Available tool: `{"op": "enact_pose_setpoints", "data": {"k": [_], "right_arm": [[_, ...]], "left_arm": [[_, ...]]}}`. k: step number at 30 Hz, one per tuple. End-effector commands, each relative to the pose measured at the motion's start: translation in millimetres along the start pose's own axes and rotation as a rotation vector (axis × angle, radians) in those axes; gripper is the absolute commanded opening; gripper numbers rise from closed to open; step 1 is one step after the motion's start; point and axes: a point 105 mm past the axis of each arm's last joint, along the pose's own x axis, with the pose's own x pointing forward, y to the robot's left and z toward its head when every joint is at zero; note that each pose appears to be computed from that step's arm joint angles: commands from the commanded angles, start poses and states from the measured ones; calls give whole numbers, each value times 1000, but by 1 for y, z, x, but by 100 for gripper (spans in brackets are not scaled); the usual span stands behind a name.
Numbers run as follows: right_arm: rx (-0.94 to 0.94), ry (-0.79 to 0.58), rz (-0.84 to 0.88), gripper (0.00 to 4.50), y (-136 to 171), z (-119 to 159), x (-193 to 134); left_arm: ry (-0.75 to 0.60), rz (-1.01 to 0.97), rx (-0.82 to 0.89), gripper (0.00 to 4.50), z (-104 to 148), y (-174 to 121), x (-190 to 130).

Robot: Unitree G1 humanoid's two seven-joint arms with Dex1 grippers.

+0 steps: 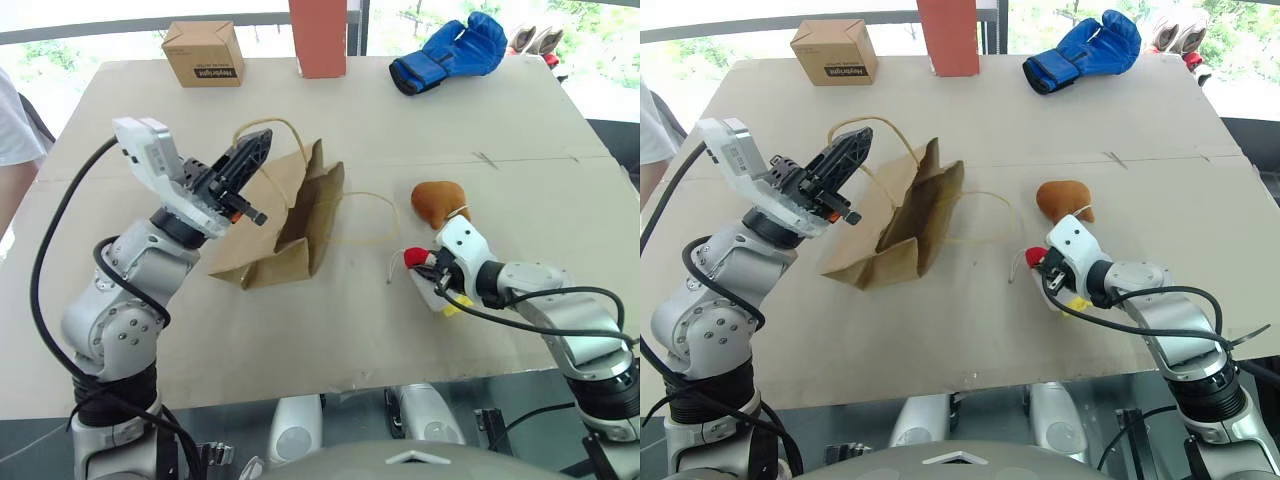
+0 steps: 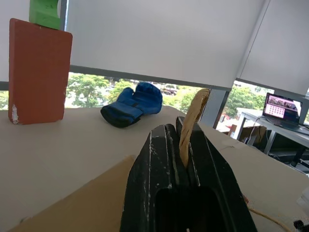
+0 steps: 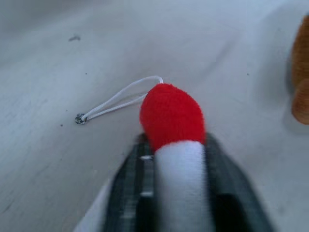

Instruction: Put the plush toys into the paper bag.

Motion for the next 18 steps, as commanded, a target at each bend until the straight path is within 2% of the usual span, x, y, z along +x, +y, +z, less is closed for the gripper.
{"op": "enact_pose_setpoints", "data": {"k": [1, 6, 10, 15, 18], "right_arm": [[61, -94, -28, 8, -9, 14, -13], [187, -428, 86, 8, -9, 73, -47], [211, -552, 98, 8, -14, 104, -57], [245, -669, 53, 8, -20, 148, -36], [192, -642, 116, 8, 8, 159, 0]], "left_arm": [[-18, -35, 29, 0, 6, -7, 2], [-11, -51, 24, 0, 3, -9, 2], [-14, -73, 20, 0, 3, -13, 4], [-23, -86, 6, 0, 3, -16, 7], [-41, -76, -5, 0, 6, -15, 9]]}}
